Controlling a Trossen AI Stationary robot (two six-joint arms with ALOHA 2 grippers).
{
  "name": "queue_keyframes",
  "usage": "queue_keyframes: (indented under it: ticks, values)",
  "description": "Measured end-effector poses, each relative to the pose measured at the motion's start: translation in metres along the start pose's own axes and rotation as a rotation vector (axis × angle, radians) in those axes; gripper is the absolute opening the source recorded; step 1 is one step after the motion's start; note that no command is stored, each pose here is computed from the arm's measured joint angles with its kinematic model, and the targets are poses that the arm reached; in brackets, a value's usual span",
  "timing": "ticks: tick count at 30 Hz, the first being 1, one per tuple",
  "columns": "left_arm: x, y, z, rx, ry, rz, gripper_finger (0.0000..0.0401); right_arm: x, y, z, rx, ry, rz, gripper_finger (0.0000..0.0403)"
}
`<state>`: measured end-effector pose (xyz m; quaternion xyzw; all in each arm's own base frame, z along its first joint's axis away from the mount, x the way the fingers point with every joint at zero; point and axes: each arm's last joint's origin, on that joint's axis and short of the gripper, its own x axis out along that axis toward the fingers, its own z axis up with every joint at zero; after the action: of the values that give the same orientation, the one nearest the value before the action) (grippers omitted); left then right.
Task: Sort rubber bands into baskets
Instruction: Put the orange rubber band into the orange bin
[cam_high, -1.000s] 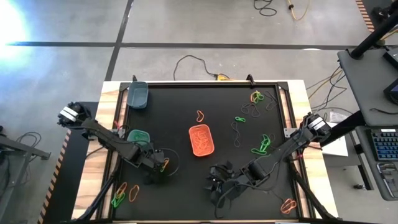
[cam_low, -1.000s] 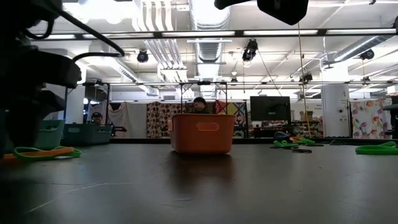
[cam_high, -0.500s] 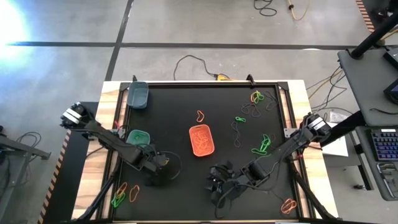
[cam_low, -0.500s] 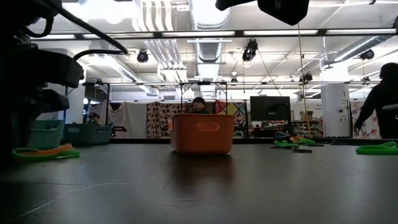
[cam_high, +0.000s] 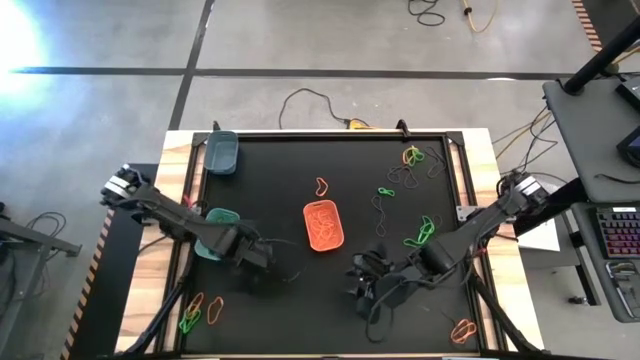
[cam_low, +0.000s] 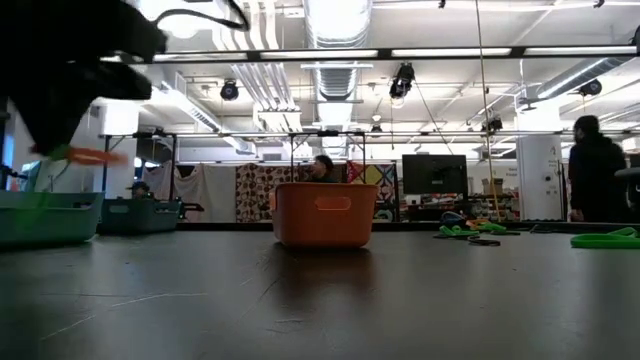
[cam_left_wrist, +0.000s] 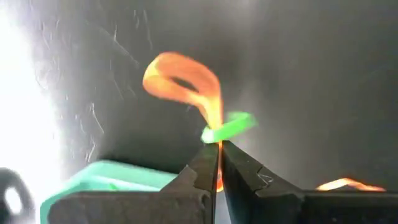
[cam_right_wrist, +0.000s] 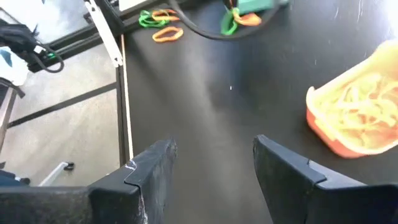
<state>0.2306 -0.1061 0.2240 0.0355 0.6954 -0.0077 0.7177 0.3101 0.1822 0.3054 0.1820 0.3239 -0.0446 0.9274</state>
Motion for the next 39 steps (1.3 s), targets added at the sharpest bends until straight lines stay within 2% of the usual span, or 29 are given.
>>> queue_keyframes:
  ticks: [3,6,12,18,23,28,32,36,39]
  values:
    - [-0.014,0.010,0.013,-0.018,-0.032,-0.121,0.0000,-0.007,-0.001,0.004,-0.026,-0.016,0.010,0.0206]
    - [-0.014,0.023,0.023,-0.060,0.017,-0.236,0.0000,-0.012,-0.001,0.006,-0.048,-0.027,0.018,0.0206]
    - [0.013,0.038,0.044,-0.162,0.151,-0.480,0.0000,-0.012,-0.001,0.006,-0.094,-0.023,0.021,0.0206]
    - [0.050,0.030,0.054,-0.205,0.337,-0.642,0.0000,-0.006,0.001,-0.001,-0.121,0.014,0.018,0.0206]
    - [0.052,0.015,0.050,-0.215,0.447,-0.810,0.0000,-0.004,0.001,-0.007,-0.153,0.047,0.004,0.0206]
    - [0.048,0.012,0.048,-0.215,0.461,-0.865,0.0000,-0.004,0.001,-0.008,-0.160,0.055,-0.001,0.0206]
    - [0.042,0.015,0.039,-0.244,0.548,-0.909,0.0000,-0.010,-0.002,-0.008,-0.172,0.071,-0.012,0.0206]
    - [0.061,0.016,0.041,-0.268,0.586,-0.921,0.0000,-0.012,-0.007,-0.004,-0.173,0.070,-0.027,0.0206]
    - [0.065,0.013,0.050,-0.253,0.540,-0.973,0.0000,-0.012,-0.009,-0.002,-0.163,0.066,-0.035,0.0206]
